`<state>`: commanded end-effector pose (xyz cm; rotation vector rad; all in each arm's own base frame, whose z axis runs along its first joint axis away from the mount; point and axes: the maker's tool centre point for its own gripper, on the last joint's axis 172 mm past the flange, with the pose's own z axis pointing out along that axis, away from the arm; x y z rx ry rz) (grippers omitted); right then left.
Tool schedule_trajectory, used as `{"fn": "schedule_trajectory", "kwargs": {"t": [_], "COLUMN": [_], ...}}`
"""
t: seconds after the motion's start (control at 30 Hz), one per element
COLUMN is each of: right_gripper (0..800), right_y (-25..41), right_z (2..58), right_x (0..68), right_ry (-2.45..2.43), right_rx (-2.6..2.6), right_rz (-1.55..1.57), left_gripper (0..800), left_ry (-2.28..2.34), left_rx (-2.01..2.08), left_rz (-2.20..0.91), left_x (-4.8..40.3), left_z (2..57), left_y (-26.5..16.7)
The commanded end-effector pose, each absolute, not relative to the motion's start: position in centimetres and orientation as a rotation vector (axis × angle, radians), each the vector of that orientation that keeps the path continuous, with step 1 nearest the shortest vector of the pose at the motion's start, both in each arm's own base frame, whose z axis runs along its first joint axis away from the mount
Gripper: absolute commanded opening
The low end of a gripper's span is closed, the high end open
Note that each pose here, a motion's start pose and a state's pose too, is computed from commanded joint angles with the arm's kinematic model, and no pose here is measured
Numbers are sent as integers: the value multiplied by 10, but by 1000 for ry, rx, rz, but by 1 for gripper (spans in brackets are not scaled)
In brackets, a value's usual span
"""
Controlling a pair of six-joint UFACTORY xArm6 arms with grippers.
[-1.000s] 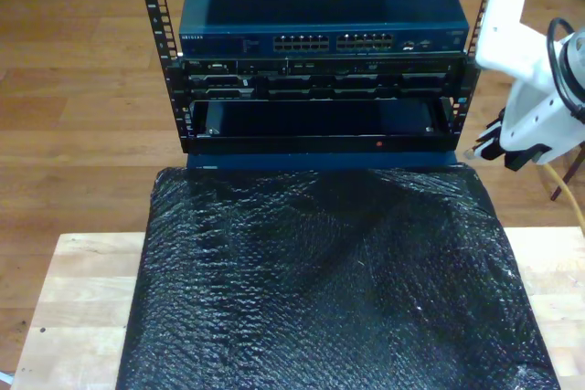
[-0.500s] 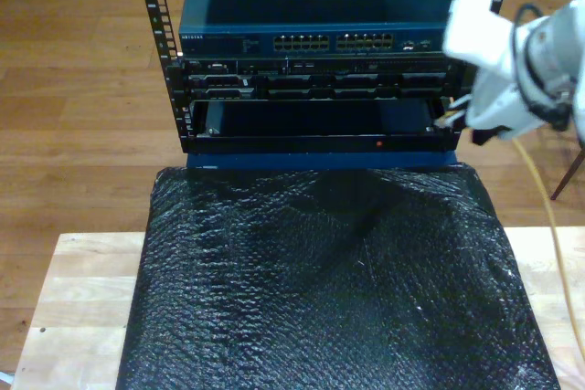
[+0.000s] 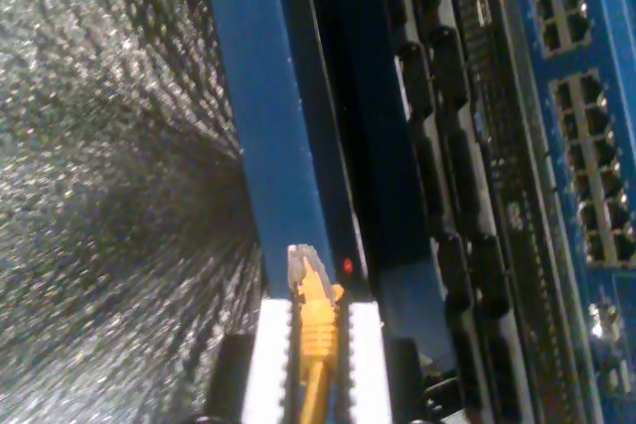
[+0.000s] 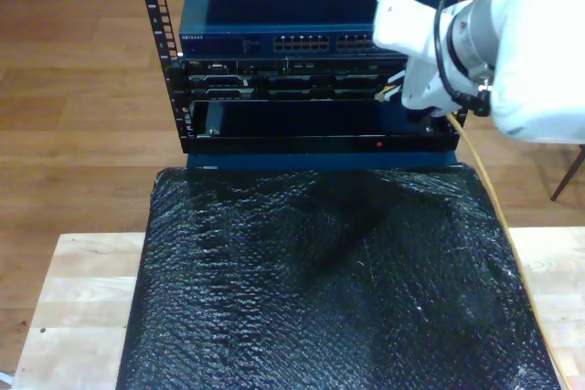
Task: Grab the cable and plug it in
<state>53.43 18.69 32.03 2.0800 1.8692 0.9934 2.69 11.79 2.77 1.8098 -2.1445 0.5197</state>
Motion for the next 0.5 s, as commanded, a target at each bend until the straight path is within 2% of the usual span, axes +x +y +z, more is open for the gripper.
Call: {"fn": "schedule_trajectory", "kwargs": {"t": [0.23,0.5], "right_gripper": [1,1], "right_y": [182,174], "right_z": [320,294], "right_x": [543,539], "right_ry": [1862,1853], "right_rx": [1951,1904], "right_rz": [984,975], "left_gripper": [800,800], "left_ry": [-2145,-2145], "left_rx": [1810,1810], "left_rz": [520,520], "left_x": [27,27], "left_z": [28,28], "left_y": [118,118]}}
